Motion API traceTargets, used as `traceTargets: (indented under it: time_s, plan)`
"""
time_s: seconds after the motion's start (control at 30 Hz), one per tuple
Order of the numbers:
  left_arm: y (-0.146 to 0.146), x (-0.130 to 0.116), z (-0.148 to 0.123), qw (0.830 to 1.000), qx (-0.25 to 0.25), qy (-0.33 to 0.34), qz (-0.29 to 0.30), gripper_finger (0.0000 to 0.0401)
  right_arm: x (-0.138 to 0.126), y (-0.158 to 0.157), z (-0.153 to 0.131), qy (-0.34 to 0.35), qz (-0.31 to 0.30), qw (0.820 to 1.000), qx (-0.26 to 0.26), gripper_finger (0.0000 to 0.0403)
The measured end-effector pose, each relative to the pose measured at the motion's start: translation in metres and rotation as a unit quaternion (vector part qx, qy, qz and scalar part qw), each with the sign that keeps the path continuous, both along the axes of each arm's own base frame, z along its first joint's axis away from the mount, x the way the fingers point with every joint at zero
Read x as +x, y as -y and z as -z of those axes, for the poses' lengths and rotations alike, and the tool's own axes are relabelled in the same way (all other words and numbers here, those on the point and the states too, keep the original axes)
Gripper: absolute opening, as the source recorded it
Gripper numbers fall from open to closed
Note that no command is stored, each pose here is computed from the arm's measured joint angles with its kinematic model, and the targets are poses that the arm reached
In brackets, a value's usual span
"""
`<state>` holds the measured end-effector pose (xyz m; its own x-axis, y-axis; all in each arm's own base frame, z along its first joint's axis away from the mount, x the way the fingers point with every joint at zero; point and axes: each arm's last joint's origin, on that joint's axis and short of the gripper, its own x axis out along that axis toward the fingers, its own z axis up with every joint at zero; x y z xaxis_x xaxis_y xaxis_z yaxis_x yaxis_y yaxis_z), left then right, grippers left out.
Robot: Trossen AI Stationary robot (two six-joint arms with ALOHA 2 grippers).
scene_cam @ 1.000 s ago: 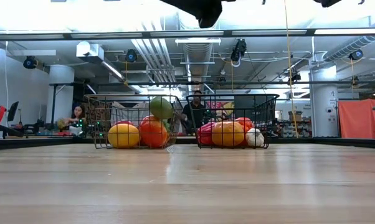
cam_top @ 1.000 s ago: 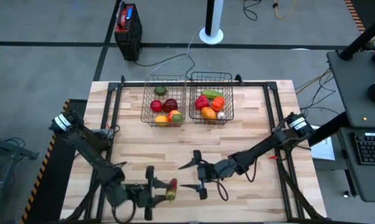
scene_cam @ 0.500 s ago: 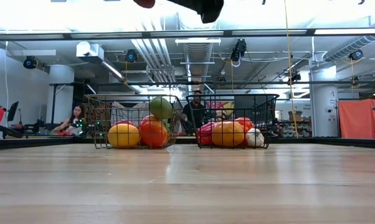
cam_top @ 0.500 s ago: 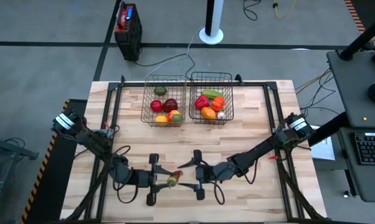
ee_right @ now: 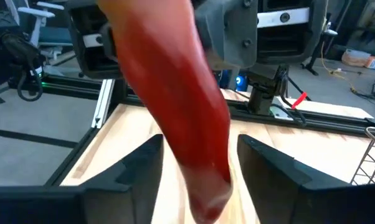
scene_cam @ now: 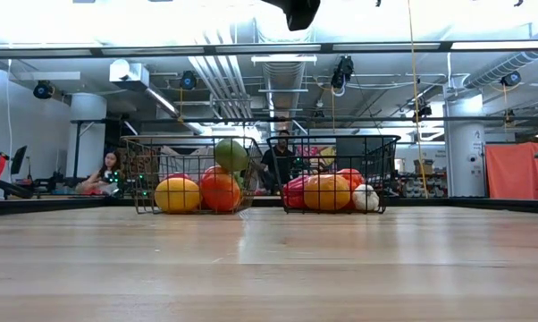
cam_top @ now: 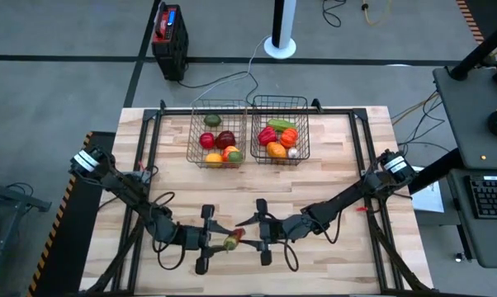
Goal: Sort produce into baskets
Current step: Put the red chili pepper into the black wire basket
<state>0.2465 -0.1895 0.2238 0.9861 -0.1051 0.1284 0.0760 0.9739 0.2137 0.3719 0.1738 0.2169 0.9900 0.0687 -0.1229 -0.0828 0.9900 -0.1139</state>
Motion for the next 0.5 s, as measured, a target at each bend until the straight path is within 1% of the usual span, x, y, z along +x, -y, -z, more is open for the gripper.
traceTargets:
  time_s: [0.13,0.27,0.33,0.4,0.5]
  plan:
    - [0.0002,0.0015,-0.0023,1.0,-0.002,0.004,0.002,0.0137,0.0,0.0,0.0004,-0.002,0.0,1.0,0.0,0.0161]
    - [-0.0005,0.0021,-0.0026,1.0,-0.005,0.003,-0.003,0.0165,-0.0001,-0.0003,0.0006,-0.003,-0.003,1.0,-0.001,0.0119]
    - [-0.0018,0.0024,-0.0028,1.0,-0.021,0.001,-0.02,0.0182,-0.0002,-0.0001,0.0008,-0.003,0.0,1.0,-0.001,0.0102]
    - [-0.0032,0.0025,-0.0029,0.999,-0.031,0.0,-0.043,0.0199,0.0,0.0003,0.0006,-0.003,0.001,1.0,0.0,0.0093]
    - [-0.004,0.0025,-0.0023,0.998,-0.032,-0.002,-0.049,0.0225,0.0001,0.0005,0.0008,-0.003,0.002,1.0,0.0,0.0093]
